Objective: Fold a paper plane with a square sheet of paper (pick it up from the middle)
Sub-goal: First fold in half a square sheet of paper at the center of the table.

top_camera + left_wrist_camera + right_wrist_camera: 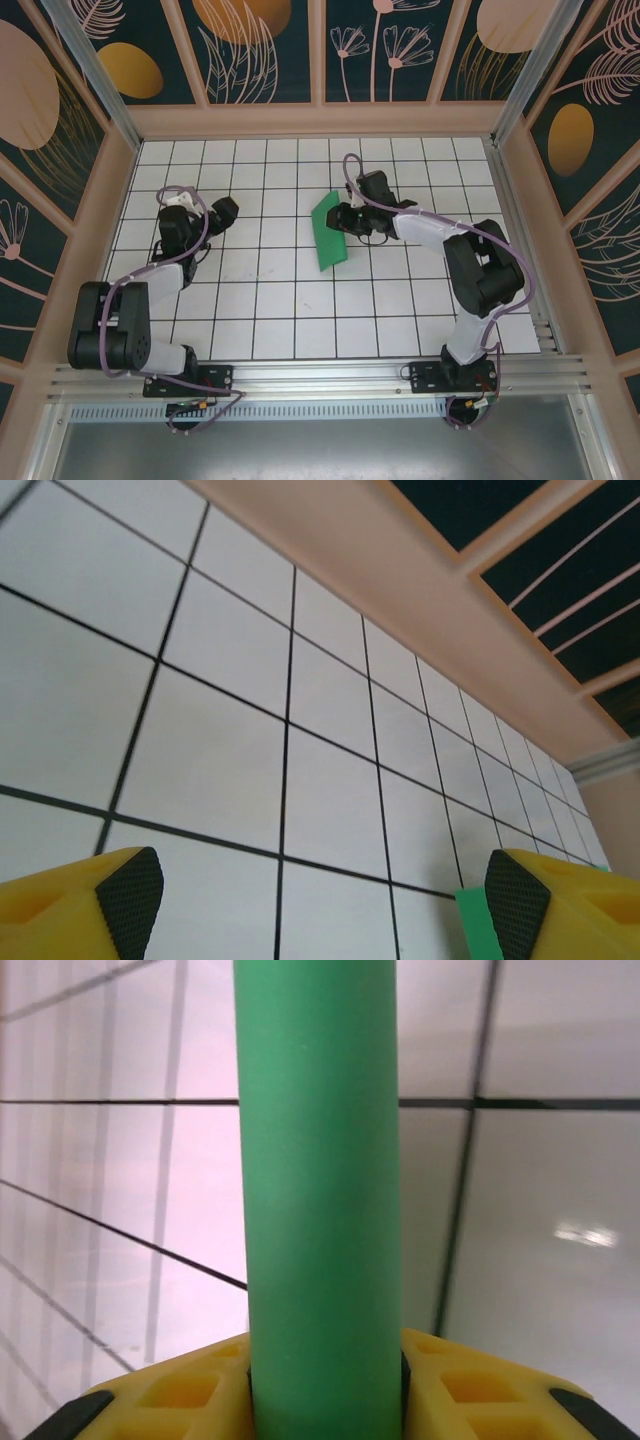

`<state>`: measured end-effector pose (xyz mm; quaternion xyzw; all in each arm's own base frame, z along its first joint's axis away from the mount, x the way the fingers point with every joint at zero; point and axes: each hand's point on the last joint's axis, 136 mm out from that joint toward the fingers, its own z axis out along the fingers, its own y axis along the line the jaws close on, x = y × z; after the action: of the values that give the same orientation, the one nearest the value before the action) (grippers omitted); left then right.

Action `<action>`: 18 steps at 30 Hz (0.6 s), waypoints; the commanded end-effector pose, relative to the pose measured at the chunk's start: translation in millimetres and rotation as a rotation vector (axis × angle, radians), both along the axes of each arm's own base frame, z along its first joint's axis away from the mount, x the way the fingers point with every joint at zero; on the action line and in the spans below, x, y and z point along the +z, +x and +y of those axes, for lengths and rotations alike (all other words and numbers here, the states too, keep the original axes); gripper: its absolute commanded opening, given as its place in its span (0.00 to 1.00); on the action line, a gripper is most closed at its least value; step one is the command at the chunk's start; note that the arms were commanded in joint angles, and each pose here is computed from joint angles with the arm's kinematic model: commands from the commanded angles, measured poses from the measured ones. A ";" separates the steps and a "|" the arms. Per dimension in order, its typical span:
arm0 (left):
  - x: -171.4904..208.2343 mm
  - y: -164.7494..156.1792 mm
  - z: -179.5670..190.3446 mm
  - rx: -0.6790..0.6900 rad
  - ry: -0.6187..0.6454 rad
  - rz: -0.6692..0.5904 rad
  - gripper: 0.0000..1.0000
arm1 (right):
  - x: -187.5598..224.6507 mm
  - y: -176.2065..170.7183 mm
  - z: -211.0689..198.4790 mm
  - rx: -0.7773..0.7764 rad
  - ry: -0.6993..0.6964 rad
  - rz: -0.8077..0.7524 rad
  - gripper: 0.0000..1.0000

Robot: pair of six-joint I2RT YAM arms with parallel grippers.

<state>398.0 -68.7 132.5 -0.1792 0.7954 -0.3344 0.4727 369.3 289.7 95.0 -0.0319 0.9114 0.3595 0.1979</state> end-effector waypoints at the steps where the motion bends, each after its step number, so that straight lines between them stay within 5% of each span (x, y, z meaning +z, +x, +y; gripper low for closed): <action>1: 15.6 1.1 -33.7 -0.124 -0.134 -0.017 0.86 | 22.3 -1.9 16.7 0.033 0.163 0.001 0.35; 11: 2.8 -13.6 -134.1 -0.428 -0.322 0.086 0.84 | 18.2 -6.4 6.4 0.047 0.299 0.059 0.33; 18: -10.3 -17.0 -175.7 -0.520 -0.367 0.145 0.82 | 33.2 -9.9 -3.3 0.070 0.410 0.083 0.33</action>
<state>377.6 -227.6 101.4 -0.0968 0.7968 -0.5299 0.2737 362.9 282.6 105.7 0.0101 0.8525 0.5009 0.1495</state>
